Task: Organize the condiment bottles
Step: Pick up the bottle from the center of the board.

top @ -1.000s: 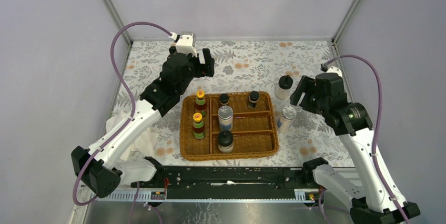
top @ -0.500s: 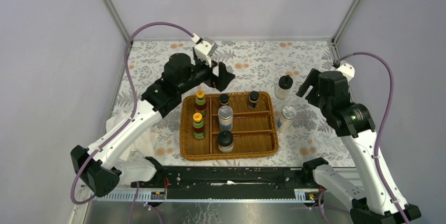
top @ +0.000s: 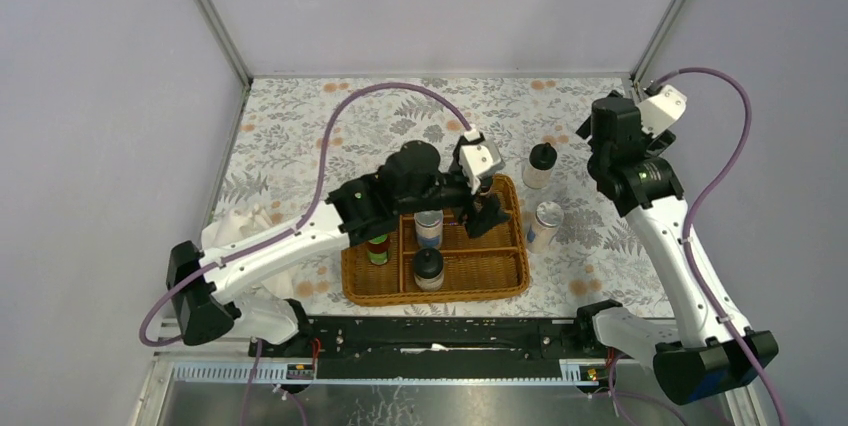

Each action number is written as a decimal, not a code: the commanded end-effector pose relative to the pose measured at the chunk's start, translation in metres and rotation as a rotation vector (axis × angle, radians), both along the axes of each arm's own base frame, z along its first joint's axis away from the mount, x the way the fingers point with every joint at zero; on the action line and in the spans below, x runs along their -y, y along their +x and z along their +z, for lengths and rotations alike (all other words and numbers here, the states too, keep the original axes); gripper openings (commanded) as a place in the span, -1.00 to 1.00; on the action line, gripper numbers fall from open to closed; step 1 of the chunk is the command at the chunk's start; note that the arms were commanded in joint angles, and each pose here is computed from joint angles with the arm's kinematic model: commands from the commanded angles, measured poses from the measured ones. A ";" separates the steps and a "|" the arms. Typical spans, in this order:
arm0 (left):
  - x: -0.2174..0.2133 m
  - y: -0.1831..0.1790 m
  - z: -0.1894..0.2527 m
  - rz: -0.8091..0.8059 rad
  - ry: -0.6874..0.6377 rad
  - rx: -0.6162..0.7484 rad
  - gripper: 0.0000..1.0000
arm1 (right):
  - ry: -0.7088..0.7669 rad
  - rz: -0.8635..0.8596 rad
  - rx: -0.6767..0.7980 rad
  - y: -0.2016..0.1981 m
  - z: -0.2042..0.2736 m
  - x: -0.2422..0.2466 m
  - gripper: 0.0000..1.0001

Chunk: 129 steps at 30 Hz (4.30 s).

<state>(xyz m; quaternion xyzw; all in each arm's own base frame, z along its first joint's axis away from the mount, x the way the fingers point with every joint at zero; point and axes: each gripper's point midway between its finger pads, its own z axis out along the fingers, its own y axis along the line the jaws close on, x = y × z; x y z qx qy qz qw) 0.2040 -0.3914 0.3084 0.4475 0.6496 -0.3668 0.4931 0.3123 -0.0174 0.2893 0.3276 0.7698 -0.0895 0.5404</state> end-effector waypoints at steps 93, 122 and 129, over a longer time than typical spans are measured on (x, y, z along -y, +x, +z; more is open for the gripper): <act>0.139 0.035 -0.154 -0.270 -0.103 0.008 0.98 | 0.123 0.116 0.285 0.106 0.037 0.005 0.68; 0.149 0.059 -0.151 -0.174 -0.158 0.060 0.80 | 0.119 0.119 0.277 0.112 0.034 0.004 0.68; 0.149 0.064 -0.146 -0.149 -0.179 0.074 0.56 | 0.118 0.118 0.274 0.113 0.032 0.004 0.68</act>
